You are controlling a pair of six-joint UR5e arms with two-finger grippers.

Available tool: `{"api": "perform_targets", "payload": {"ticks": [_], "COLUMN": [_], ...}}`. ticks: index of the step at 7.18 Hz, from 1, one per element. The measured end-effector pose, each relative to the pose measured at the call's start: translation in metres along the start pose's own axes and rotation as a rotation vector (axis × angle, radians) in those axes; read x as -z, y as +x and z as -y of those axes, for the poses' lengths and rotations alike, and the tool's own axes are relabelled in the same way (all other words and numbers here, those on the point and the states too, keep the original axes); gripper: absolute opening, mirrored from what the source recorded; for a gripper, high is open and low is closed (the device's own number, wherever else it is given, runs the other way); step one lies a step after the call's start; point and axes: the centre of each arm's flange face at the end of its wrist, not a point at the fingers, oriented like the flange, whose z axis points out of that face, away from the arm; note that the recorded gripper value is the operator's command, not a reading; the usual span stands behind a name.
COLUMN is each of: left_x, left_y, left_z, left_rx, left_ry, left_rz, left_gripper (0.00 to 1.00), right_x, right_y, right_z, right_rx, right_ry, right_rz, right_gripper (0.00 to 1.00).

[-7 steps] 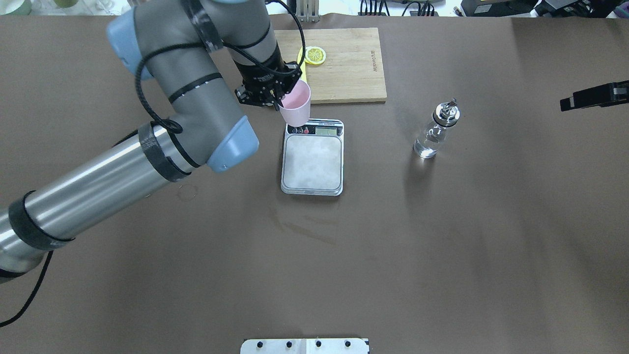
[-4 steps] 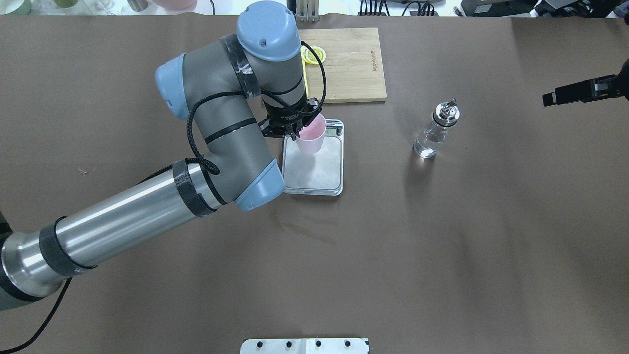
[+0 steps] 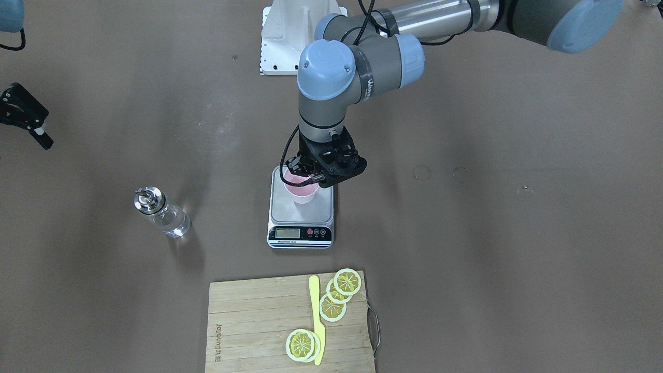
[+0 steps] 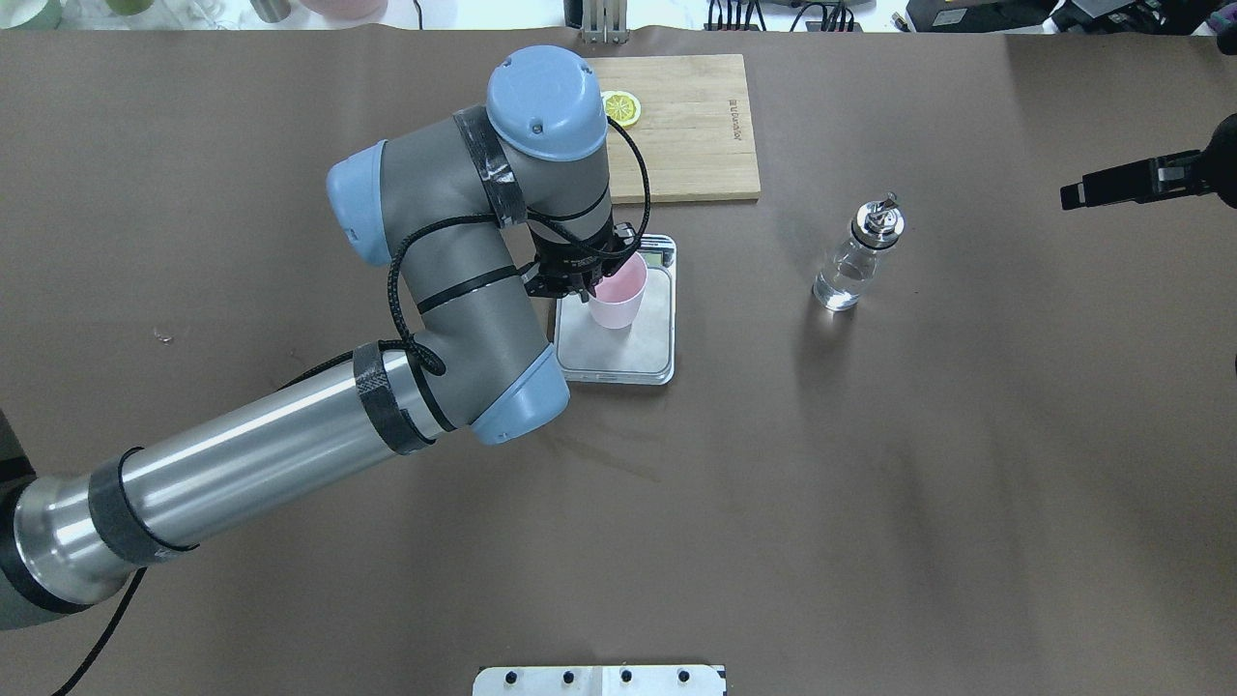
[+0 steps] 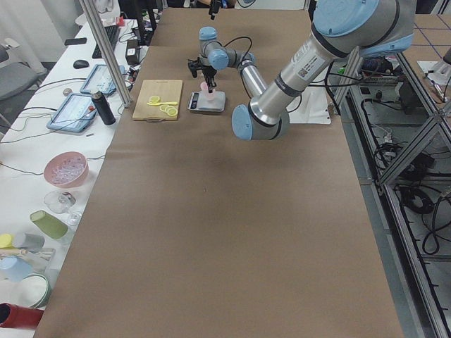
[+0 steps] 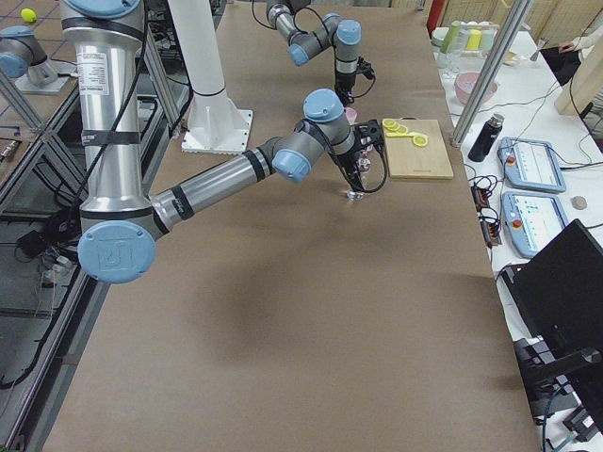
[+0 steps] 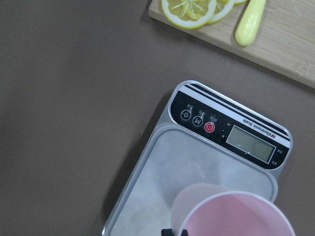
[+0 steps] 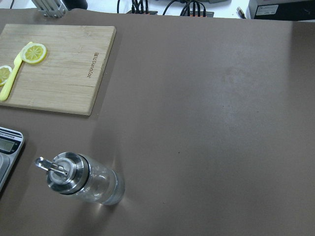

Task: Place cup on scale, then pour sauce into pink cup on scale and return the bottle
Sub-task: 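Carry the pink cup with the left gripper and set it on the scale, then open the left gripper and withdraw it while the right gripper reaches for the sauce bottle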

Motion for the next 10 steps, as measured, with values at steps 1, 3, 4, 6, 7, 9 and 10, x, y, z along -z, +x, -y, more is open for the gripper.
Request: {"api": "perform_targets", "payload": {"ticks": [1, 3, 4, 6, 7, 9, 10], "left_x": [-0.004, -0.012, -0.008, 0.032, 0.056, 0.097, 0.106], "left_y": [-0.001, -0.003, -0.004, -0.011, -0.027, -0.08, -0.1], "left_z": [-0.001, -0.005, -0.004, 0.016, 0.035, 0.082, 0.1], "left_rx": [-0.002, -0.012, -0.016, -0.018, -0.028, -0.072, -0.082], "left_ry": [0.002, 0.01, 0.013, 0.012, 0.005, 0.027, 0.03], "left_rz": [0.002, -0.002, -0.011, -0.048, -0.051, -0.032, -0.023], "left_gripper": [0.04, 0.98, 0.98, 0.98, 0.98, 0.98, 0.98], "right_x": [-0.001, -0.002, -0.002, -0.005, -0.009, -0.03, -0.041], "right_y": [-0.001, -0.004, -0.007, -0.023, -0.044, -0.102, -0.122], "right_z": [0.0, -0.002, -0.002, -0.006, -0.011, -0.038, -0.053], "right_rx": [0.001, 0.007, 0.013, 0.04, 0.059, 0.085, 0.111], "right_ry": [0.0, -0.001, 0.003, 0.024, 0.054, 0.134, 0.167], "right_rz": [0.001, 0.0, -0.002, -0.013, -0.02, -0.016, -0.008], "right_gripper": [0.99, 0.99, 0.99, 0.98, 0.98, 0.94, 0.95]}}
